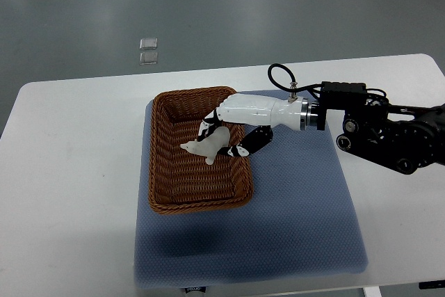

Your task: Place white bear in brown basket with right hand

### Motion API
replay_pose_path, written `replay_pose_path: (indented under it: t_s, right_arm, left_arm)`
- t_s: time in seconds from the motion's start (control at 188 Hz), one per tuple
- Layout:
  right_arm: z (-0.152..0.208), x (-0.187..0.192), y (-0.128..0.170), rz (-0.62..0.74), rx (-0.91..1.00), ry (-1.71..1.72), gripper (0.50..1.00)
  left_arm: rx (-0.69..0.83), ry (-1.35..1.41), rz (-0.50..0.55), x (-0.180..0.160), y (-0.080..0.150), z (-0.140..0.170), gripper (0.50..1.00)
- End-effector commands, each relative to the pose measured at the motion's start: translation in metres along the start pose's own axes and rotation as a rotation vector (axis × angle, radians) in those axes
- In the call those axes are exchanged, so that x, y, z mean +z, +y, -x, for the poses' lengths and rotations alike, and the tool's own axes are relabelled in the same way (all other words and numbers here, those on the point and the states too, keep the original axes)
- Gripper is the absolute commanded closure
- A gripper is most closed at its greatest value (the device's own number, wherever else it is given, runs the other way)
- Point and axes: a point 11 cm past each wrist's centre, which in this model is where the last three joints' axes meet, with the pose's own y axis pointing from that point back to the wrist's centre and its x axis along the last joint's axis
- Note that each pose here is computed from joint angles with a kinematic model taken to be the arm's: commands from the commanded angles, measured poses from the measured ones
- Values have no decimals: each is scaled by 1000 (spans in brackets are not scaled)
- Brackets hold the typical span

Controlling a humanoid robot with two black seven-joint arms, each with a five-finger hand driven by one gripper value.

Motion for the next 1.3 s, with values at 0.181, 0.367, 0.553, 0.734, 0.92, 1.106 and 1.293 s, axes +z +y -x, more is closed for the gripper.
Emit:
replay_pose_path:
  t_s: [0.181,0.367,0.553,0.734,0.92,1.106,1.293]
  right_arm:
    - [-3,1,1,3,41,28,591]
    - [-10,6,7,23,90,28,587]
    - [-30,20,19,68,215,-39,587]
    - [-51,40,41,125,410,-195,587]
    - [-59,78,73,260,647,-476,587]
    - [-53,112,105,366,883,-803,587]
    - [-38,135,129,446,1033,-1037,587]
  left_arm:
    - [1,0,-2,-1,0,0,500]
    - [0,-2,0,0,0,0,500]
    - [0,-2,0,0,0,0,500]
    - [0,0,0,0,0,0,500]
    - [0,0,0,0,0,0,500]
    - [0,1,0,0,0,0,500]
    - [0,-2,0,0,0,0,500]
